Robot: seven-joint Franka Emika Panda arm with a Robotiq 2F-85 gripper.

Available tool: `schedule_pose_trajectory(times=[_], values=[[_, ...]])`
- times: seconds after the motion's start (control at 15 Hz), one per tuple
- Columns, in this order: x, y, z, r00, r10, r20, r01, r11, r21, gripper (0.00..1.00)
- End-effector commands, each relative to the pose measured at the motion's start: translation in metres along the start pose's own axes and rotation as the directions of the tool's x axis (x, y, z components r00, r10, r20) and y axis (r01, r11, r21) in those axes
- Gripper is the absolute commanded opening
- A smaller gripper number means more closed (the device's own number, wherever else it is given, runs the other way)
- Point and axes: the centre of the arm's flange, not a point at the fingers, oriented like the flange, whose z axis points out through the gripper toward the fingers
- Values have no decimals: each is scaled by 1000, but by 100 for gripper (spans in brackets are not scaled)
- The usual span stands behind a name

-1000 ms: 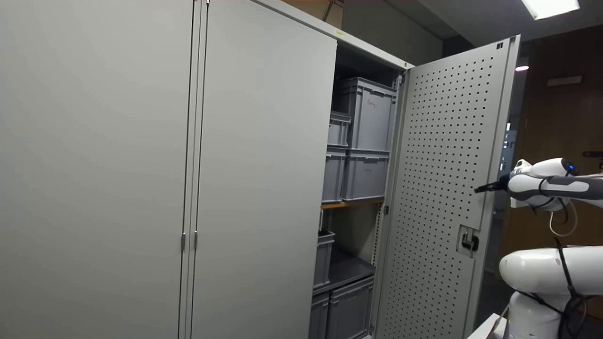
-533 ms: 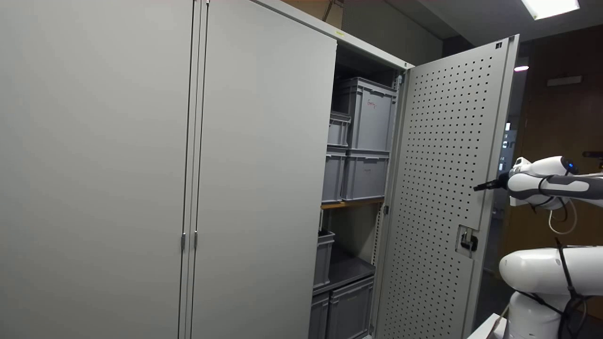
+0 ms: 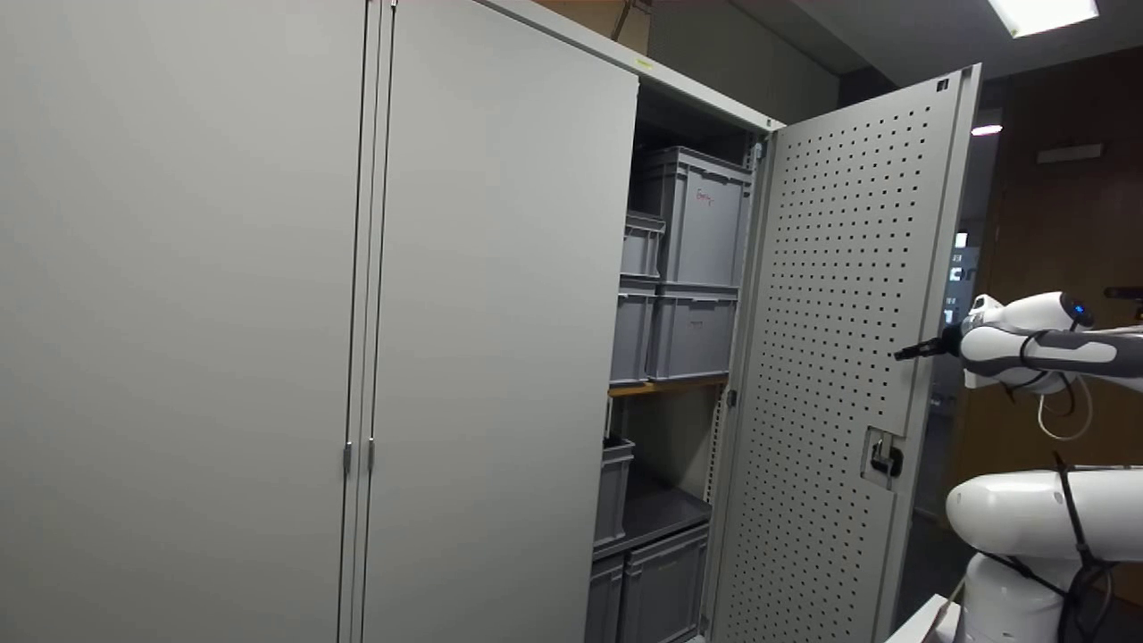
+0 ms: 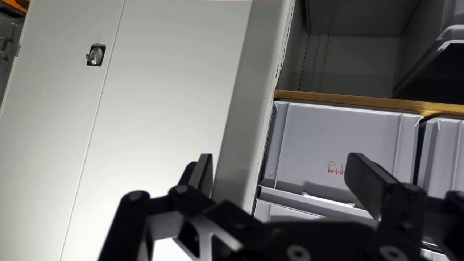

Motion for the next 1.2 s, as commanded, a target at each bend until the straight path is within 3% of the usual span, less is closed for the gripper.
schedule_pose_trajectory(times=[0.0,1.13], values=[[-2,-26,-7,1000,-10,-13,11,1000,30,100],[5,-50,-16,999,-47,3,47,996,71,100]])
